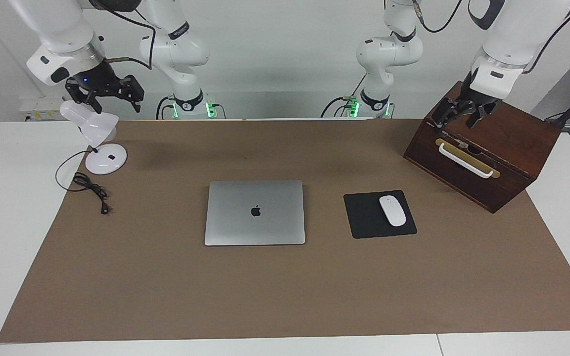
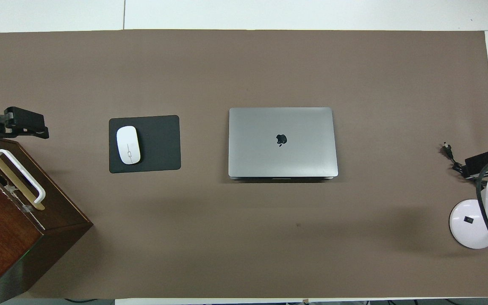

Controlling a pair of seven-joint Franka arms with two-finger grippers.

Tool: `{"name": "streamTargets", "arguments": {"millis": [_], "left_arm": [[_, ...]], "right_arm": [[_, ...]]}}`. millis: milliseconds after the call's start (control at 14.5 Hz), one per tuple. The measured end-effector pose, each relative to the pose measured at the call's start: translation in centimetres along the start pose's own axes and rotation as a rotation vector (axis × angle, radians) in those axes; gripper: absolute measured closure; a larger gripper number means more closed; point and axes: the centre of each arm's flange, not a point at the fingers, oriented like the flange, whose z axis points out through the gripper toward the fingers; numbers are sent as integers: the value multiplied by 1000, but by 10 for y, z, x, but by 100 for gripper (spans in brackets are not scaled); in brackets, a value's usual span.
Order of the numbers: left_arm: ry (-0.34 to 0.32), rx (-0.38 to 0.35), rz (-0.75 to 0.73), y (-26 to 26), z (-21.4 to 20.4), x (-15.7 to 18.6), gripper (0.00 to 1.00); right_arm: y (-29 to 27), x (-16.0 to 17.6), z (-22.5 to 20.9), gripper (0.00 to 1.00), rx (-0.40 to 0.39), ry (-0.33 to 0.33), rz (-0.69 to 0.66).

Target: Close laptop with both arms

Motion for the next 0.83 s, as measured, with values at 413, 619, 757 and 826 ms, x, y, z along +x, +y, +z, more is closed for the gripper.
{"name": "streamTargets", "arguments": {"millis": [413,619,757,826], "left_arm": [[0,0,0,0,0,0,0],[0,0,-1,0,0,0,0],[0,0,-1,-1,0,0,0],[0,0,-1,-1,0,0,0]], "right_arm": [[-2,-1,-1,0,-1,2,-4],[-2,-1,-1,0,-1,2,-4],[-2,-1,-1,0,-1,2,-4],[-2,-1,-1,0,-1,2,-4]]}}
